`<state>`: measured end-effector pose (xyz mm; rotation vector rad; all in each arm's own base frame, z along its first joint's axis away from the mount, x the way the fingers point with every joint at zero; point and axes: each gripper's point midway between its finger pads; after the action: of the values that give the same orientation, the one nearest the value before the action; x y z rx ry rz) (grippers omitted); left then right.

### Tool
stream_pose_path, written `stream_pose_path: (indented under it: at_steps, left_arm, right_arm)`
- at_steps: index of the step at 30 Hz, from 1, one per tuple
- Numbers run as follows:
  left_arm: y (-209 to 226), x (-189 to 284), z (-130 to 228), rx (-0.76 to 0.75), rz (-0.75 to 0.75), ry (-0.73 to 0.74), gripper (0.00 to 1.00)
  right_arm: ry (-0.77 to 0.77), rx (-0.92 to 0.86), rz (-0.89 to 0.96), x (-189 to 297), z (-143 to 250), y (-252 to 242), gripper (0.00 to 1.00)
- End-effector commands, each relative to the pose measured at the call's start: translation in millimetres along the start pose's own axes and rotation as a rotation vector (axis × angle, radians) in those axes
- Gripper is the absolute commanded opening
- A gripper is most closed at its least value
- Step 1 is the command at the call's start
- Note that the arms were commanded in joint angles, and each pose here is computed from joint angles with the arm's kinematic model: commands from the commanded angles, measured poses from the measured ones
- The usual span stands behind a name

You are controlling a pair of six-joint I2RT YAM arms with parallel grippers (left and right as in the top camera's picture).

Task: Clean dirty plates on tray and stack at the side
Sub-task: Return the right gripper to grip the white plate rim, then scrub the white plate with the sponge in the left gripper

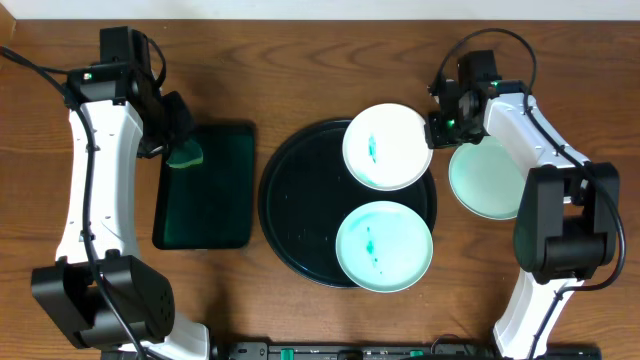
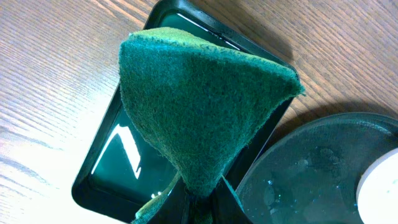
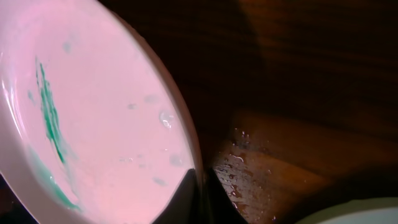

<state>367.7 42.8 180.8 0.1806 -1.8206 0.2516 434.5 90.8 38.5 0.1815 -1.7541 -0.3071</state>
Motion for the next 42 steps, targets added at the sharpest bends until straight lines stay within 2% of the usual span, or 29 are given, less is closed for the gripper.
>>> stream_pose_path:
  at_steps: [1,8,15,21,27,34,42]
  left_arm:
    - [1.3,-3.3,1.0,-0.004,-0.004,0.014,0.07]
    - [-2.5,-3.4,3.0,-0.013,-0.002,0.021,0.07]
    - [-30.9,-4.3,8.5,-0.089,0.017,0.026,0.07]
    - [-73.8,-4.6,20.7,-0.2,0.047,0.031,0.07]
    - [-108.5,-25.7,35.7,-0.223,0.06,0.07,0.07]
    - [-162.7,-75.1,65.7,-0.319,0.054,0.167,0.08]
    - [-198.7,-129.3,108.4,-0.328,0.005,0.278,0.07]
  right_arm:
    - [-0.024,-0.004,-0.015,7.8,-7.1,16.9,0.01]
    - [-0.059,0.003,-0.078,48.0,-2.6,73.3,0.01]
    - [0.103,-0.047,-0.053,0.9,45.7,113.9,0.01]
    - [0.228,-0.121,0.016,-50.9,71.0,100.4,0.01]
    - [0.277,-0.136,0.044,-81.3,80.5,87.9,0.01]
    - [0.288,-0.145,0.035,-86.9,81.5,86.3,0.01]
    - [0.29,-0.145,0.037,-86.7,81.9,85.7,0.01]
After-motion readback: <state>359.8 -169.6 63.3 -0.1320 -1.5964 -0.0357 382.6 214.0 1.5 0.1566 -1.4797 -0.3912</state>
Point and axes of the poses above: each gripper's point midway between its finger pads, its own x axis back along the fingers, its own y axis along the line the jaws close on, z = x × y, and after that the axes turned 14 degrees about -x, right-handed
